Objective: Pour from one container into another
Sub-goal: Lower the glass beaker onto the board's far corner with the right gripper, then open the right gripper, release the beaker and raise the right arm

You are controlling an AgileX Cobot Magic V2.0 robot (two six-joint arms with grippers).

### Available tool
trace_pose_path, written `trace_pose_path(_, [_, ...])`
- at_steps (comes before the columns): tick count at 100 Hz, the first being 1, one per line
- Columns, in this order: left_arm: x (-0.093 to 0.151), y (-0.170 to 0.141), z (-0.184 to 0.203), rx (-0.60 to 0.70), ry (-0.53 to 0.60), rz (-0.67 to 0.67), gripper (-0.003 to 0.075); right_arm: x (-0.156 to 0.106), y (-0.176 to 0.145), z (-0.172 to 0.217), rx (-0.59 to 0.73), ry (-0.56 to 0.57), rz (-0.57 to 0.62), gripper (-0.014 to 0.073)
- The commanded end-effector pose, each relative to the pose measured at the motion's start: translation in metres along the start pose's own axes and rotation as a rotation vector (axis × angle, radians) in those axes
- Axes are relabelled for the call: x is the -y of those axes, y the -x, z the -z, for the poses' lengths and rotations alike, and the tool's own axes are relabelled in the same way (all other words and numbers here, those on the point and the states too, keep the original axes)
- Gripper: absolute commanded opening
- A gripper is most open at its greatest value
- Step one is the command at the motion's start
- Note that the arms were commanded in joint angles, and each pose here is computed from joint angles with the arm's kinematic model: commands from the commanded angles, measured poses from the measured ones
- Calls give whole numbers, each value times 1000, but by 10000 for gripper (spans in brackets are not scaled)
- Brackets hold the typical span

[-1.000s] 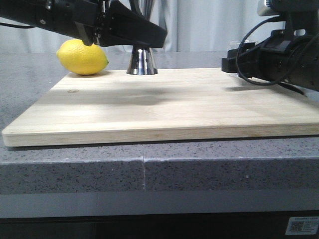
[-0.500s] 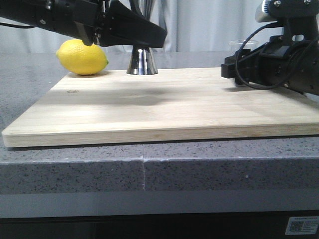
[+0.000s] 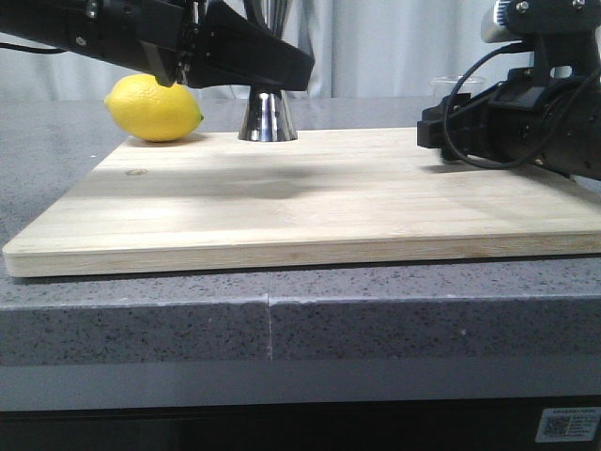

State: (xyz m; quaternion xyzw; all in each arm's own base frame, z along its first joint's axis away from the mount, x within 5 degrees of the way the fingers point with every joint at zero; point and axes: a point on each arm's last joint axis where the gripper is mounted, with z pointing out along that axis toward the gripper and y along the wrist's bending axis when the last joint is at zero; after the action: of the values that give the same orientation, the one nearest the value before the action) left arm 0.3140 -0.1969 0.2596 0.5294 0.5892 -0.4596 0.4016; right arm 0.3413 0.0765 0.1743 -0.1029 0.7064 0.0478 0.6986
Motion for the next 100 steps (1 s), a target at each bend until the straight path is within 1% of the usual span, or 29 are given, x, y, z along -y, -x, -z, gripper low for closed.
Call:
trace_pose_path(1, [16,34,7,125,-63,-47,-2,3,23,3,119,-11,4,450])
trace_pose_path(24, [16,34,7,125,-63,-47,-2,3,23,21,108,-10,4,450])
trace_pose_path(55, [16,34,7,125,-63,-47,-2,3,31,40,135,-10,4,450])
trace_pose_path(76, [16,34,7,125,-63,-47,-2,2,51,48,179,-6,4,450])
trace_pose_path(92, [16,34,7,125,-63,-47,-2,-6,65,56,170,32,6,450])
trace_pose_path(100, [16,34,7,125,-63,-47,-2,-9,74,60,193,44,5,450])
